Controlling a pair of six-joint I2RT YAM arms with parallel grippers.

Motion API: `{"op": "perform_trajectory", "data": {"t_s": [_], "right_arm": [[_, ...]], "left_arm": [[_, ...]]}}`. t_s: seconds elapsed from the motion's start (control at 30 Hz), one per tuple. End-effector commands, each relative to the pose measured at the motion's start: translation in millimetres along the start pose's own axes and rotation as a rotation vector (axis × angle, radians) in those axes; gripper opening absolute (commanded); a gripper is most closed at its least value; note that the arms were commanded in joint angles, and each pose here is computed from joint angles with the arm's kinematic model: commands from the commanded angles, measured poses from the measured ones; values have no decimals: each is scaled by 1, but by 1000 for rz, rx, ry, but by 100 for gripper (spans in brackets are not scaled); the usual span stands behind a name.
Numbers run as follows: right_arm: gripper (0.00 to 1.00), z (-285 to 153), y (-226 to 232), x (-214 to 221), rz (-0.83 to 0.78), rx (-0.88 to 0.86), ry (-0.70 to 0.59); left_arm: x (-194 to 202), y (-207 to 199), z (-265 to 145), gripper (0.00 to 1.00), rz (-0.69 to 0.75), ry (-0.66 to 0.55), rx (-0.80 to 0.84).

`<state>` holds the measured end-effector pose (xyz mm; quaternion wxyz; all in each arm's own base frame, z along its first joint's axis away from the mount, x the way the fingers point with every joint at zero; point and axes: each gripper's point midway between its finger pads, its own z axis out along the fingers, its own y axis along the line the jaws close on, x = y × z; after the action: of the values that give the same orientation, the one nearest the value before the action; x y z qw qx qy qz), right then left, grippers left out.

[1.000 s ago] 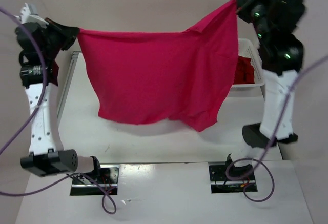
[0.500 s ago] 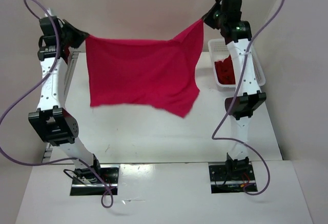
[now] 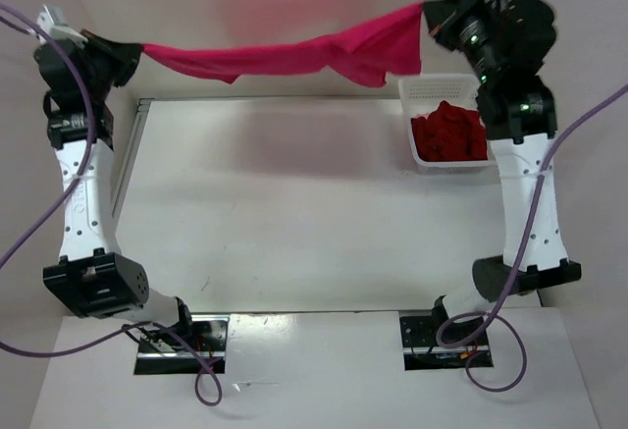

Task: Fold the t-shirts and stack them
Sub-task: Flatten out the tshirt, then fold the flattened tshirt in 1/3 of the way

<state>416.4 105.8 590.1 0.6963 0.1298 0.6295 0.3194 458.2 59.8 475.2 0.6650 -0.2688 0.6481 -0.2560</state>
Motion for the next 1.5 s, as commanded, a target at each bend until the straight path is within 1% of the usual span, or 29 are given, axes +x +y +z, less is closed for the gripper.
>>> {"op": "perform_trajectory", "data": {"t_s": [0.0, 0.03, 0.1, 0.13, 0.2, 0.23, 0.27, 0.3, 0.33, 0.37, 0.4, 0.47, 0.57, 0.67, 0.7, 0.77, 0.83, 0.9, 0.97, 1.0, 1.07, 1.1, 1.13, 1.2, 1.27, 1.3, 1.37, 1.4, 1.47], "right_arm": [[0, 27, -103, 134, -7, 189, 288], [0, 12, -132, 174, 1, 255, 379], [0, -4, -162, 211, -20, 316, 460], [0, -26, -193, 254, -11, 387, 561], [0, -52, -211, 284, 0, 425, 632], [0, -76, -230, 314, 12, 470, 711], [0, -88, -234, 322, 14, 485, 732], [0, -102, -240, 332, 29, 512, 760], [0, -123, -248, 349, 41, 539, 819], [0, -133, -248, 354, 59, 546, 839], [0, -142, -246, 353, 74, 556, 839], [0, -169, -249, 363, 98, 596, 894], [0, -206, -236, 368, 160, 592, 947], [0, -232, -227, 375, 225, 601, 997], [0, -237, -218, 372, 255, 579, 995], [0, -251, -213, 375, 285, 580, 1028], [0, -260, -206, 373, 293, 568, 1032], [0, -265, -205, 370, 286, 578, 1025], [0, -254, -207, 364, 267, 576, 990], [0, -248, -214, 367, 249, 599, 998], [0, -219, -213, 356, 217, 569, 943], [0, -209, -227, 359, 181, 614, 934], [0, -190, -224, 347, 147, 592, 898], [0, -160, -231, 340, 101, 596, 870], [0, -142, -233, 339, 88, 595, 863], [0, -128, -236, 341, 75, 586, 863], [0, -114, -241, 341, 57, 588, 858], [0, -100, -238, 335, 54, 570, 834], [0, -90, -247, 346, 48, 582, 857]], "left_arm": [[45, 52, 4, 0, 8, 34, -61], [58, 64, 2, 0, 1, 53, -78], [78, 81, -6, 0, 9, 70, -93], [113, 112, -12, 0, -5, 135, -151], [135, 135, -23, 0, 11, 167, -202], [144, 147, -28, 0, 19, 179, -235], [166, 166, -41, 0, 15, 219, -282], [177, 177, -50, 0, 17, 246, -319], [187, 186, -58, 0, 26, 266, -344], [193, 189, -67, 0, 23, 277, -352], [214, 206, -81, 0, 18, 324, -401], [226, 216, -96, 0, 13, 348, -442], [247, 227, -118, 0, -6, 411, -493], [259, 239, -139, 0, -22, 455, -571], [256, 237, -143, 0, -18, 447, -578], [261, 244, -155, 0, -27, 471, -622], [267, 245, -165, 0, -45, 499, -650], [272, 246, -173, 0, -58, 512, -665], [279, 250, -178, 0, -71, 525, -681], [281, 252, -178, 0, -71, 523, -679], [286, 265, -182, 0, -83, 530, -734], [283, 264, -178, 0, -79, 516, -722], [283, 267, -177, 0, -83, 507, -735], [279, 268, -166, 0, -89, 493, -729], [275, 269, -152, 0, -97, 481, -725], [279, 272, -153, 0, -100, 494, -735], [280, 276, -144, 0, -109, 490, -738], [279, 276, -142, 0, -109, 491, -738], [280, 278, -141, 0, -109, 493, -740]]}}
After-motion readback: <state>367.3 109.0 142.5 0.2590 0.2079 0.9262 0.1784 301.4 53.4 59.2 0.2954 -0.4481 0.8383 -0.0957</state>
